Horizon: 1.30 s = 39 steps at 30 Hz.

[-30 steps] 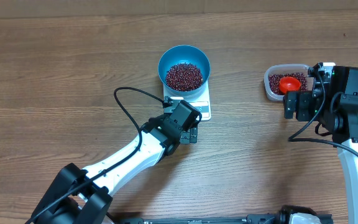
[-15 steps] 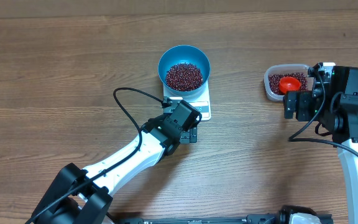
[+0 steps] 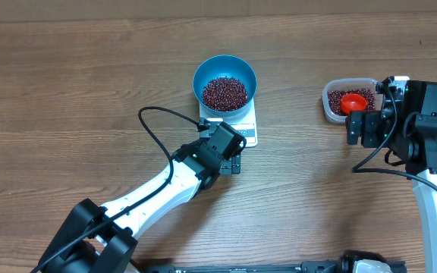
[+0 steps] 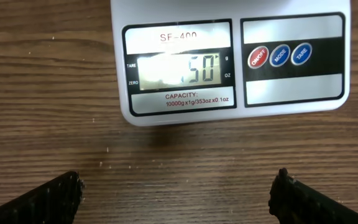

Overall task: Scoop item into bowl and weigh 150g on scale
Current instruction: 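Hold the left gripper above the scale reading 150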

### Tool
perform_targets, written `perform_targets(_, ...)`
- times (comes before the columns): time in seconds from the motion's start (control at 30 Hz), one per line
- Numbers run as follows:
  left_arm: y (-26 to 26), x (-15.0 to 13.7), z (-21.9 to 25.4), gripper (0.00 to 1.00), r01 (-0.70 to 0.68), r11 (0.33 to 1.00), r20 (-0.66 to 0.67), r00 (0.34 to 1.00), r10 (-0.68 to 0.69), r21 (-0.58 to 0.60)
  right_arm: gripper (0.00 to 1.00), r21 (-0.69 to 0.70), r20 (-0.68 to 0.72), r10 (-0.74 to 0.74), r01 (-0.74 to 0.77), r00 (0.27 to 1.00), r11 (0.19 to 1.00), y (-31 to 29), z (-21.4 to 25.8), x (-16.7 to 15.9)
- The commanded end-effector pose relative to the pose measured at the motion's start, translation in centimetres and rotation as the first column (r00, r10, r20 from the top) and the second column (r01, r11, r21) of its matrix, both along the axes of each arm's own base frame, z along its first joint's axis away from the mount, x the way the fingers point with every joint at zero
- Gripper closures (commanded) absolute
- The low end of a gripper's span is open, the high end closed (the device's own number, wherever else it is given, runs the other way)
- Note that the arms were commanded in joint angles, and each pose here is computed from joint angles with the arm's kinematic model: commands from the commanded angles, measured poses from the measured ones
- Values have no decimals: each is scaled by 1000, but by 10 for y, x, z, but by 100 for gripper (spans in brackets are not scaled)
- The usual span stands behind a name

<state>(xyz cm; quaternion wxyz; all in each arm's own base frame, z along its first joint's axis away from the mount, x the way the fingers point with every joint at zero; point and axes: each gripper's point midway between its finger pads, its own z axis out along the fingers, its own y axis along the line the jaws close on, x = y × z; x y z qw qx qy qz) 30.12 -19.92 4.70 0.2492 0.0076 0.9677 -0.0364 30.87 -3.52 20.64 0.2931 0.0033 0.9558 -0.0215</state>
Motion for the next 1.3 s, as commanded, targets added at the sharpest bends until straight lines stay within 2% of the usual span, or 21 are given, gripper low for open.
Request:
perform_targets(0.0, 2, 4, -2, 0, -29, 1000, 15, 999, 29, -3, 0, -10, 38, -7, 7, 999, 1000, -2, 14, 5)
perform_targets(1.27, -2, 5, -1, 0, -25, 1000, 20, 999, 26, -18, 0, -9, 38, -7, 7, 999, 1000, -2, 14, 5)
